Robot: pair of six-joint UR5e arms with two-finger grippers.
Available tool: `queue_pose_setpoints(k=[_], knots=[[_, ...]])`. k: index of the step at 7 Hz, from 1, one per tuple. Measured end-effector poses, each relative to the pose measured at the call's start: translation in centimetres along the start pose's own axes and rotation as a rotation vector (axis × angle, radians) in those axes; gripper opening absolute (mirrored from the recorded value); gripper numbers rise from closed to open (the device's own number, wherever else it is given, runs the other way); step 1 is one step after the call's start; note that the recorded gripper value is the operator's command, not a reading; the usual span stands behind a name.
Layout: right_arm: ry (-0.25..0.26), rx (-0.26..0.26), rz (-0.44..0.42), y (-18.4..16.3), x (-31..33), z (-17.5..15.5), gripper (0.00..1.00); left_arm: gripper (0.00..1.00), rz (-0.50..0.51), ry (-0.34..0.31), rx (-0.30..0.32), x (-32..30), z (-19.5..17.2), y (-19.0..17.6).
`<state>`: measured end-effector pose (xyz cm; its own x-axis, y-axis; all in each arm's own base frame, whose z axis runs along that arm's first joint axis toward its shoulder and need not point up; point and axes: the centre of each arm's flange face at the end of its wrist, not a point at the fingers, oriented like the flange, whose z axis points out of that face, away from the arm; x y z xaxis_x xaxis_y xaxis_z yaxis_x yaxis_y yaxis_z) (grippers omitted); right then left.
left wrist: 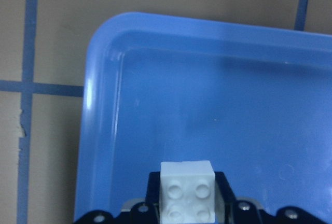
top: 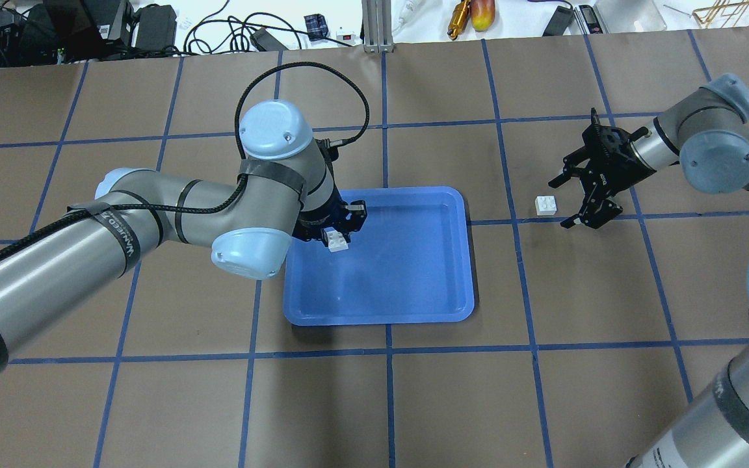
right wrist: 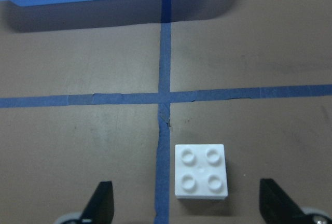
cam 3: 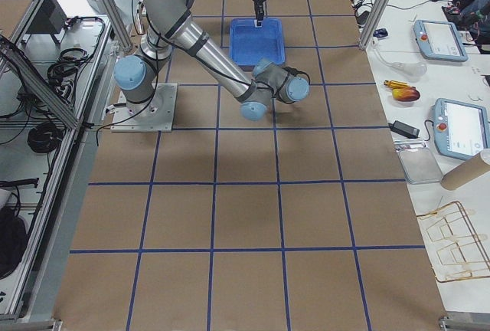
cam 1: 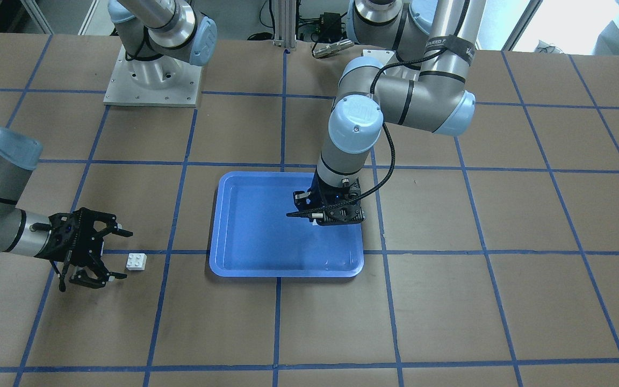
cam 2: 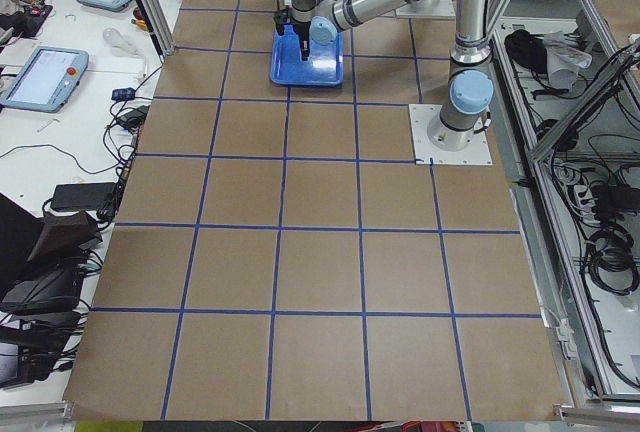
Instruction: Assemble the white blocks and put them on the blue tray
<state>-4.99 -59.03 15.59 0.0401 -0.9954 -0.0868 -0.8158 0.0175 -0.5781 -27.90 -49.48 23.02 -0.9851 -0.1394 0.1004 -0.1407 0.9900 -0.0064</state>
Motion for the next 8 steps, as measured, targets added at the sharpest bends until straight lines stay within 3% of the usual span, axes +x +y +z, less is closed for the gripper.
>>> queue_pose_setpoints(k=[5,6,7,8], knots=[[-0.002,0.032,0.007,0.2,0.2,1.0,0.95,0.21,-0.008,0.009,0.007,3.5,3.6,1.5],[-0.003,0.032,0.011,0.3,0.2,1.0,0.88,0.21,0.003,0.012,0.012,3.9,4.0,1.6],[-0.003,0.032,0.013,0.3,0.2,1.0,0.73,0.21,0.017,0.014,0.018,4.4,4.2,1.9],[-0.002,0.032,0.013,0.3,0.2,1.0,0.70,0.22,0.027,0.012,0.017,4.8,4.6,2.2]])
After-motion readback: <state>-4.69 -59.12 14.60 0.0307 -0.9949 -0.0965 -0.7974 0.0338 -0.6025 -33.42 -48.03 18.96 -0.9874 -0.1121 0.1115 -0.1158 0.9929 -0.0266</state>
